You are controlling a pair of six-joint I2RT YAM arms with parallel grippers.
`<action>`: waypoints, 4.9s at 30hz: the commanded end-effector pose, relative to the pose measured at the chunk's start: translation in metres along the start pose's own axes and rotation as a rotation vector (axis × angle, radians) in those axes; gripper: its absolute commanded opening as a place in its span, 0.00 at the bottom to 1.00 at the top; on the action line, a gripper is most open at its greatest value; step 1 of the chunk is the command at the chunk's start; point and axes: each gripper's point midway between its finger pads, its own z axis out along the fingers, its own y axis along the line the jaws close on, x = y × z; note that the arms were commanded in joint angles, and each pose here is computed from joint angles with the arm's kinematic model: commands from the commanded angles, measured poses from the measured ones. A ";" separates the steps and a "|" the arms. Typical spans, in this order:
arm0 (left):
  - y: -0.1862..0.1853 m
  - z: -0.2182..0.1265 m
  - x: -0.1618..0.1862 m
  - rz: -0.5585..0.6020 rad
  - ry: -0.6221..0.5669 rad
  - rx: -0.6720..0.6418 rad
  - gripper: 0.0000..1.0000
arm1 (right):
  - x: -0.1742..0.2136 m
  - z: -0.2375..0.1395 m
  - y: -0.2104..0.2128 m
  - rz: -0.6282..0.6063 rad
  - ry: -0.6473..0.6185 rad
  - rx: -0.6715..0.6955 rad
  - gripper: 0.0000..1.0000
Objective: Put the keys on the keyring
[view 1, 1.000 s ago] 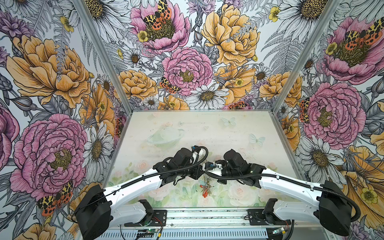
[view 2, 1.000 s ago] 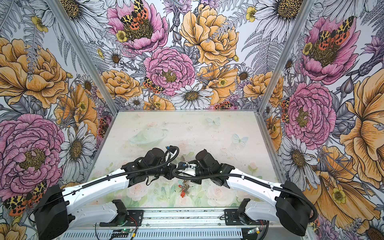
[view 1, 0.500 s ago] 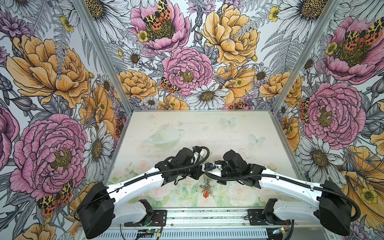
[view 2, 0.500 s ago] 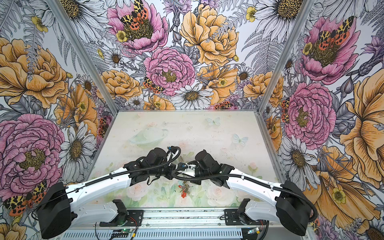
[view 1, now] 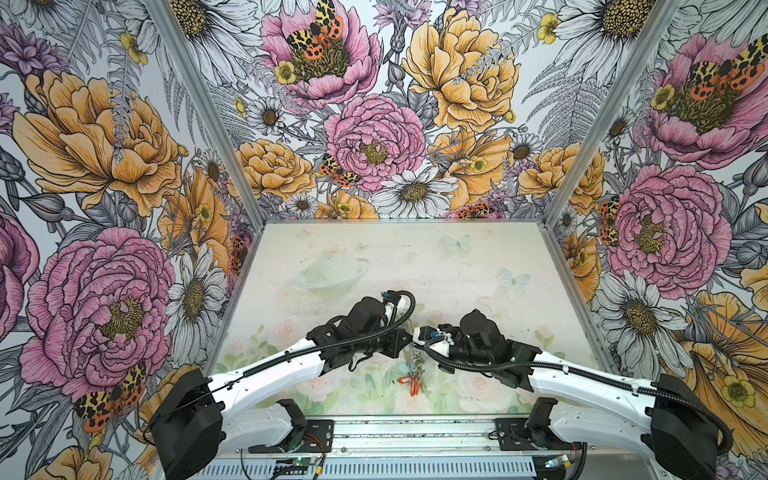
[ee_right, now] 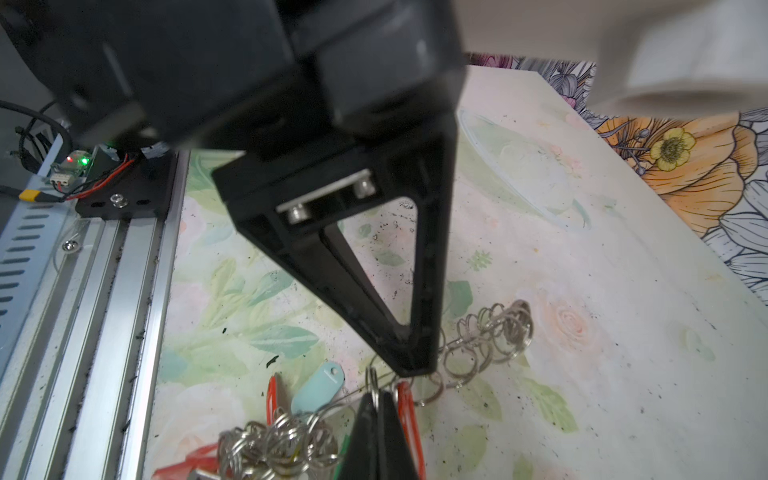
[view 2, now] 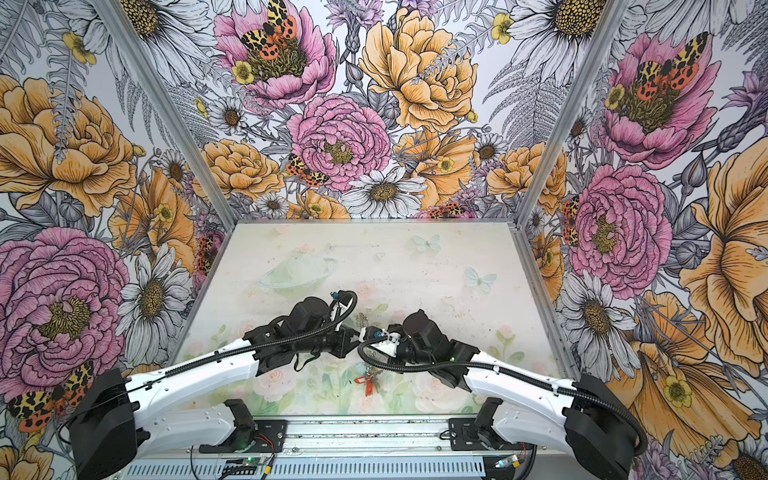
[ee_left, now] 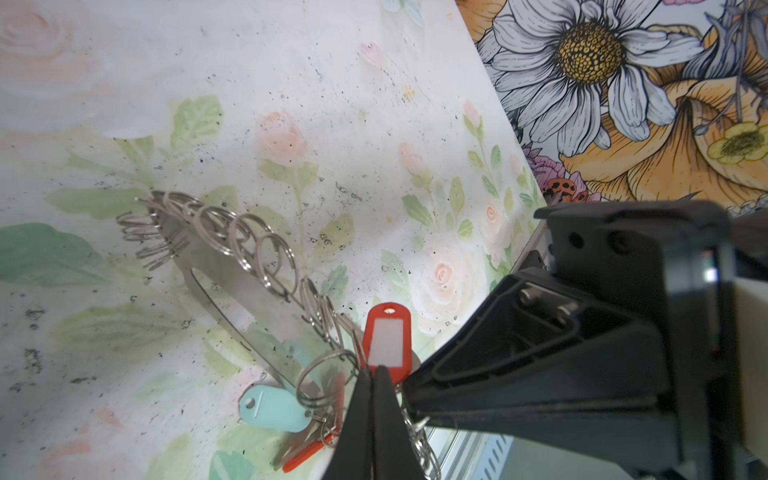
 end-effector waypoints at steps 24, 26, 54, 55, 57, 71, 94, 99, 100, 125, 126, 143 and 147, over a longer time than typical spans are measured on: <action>0.034 -0.004 0.006 -0.194 -0.103 -0.053 0.13 | -0.062 -0.026 -0.063 0.222 -0.422 0.201 0.00; 0.032 -0.008 0.004 -0.172 -0.113 -0.049 0.14 | -0.060 -0.023 -0.059 0.206 -0.398 0.177 0.00; -0.038 -0.051 -0.005 0.716 -0.466 0.281 0.33 | -0.061 -0.033 0.000 0.068 -0.284 -0.158 0.00; -0.038 -0.051 -0.003 0.729 -0.462 0.285 0.33 | -0.062 -0.033 0.001 0.065 -0.282 -0.165 0.00; -0.040 -0.050 0.001 0.749 -0.451 0.303 0.33 | -0.064 -0.034 0.002 0.061 -0.283 -0.171 0.00; -0.042 -0.038 0.011 0.766 -0.394 0.366 0.18 | -0.071 -0.032 0.007 0.052 -0.316 -0.221 0.00; -0.012 -0.040 -0.015 0.295 -0.290 0.210 0.28 | -0.047 -0.023 -0.002 0.029 -0.220 -0.146 0.00; -0.006 -0.029 -0.013 0.165 -0.163 0.138 0.28 | -0.037 -0.016 0.003 -0.014 -0.179 -0.158 0.00; -0.004 -0.029 -0.013 0.135 -0.137 0.119 0.28 | -0.035 -0.016 0.003 -0.019 -0.173 -0.152 0.00; -0.009 -0.019 -0.008 -0.177 0.056 0.062 0.29 | -0.028 -0.008 0.014 -0.102 -0.145 -0.145 0.00; -0.009 -0.018 -0.006 -0.181 0.063 0.067 0.29 | -0.028 -0.008 0.014 -0.101 -0.143 -0.142 0.00; -0.022 -0.017 0.009 -0.227 0.125 0.116 0.22 | -0.025 -0.005 0.011 -0.109 -0.126 -0.122 0.00; -0.019 -0.014 0.009 -0.233 0.131 0.104 0.20 | -0.025 -0.005 0.012 -0.109 -0.128 -0.125 0.00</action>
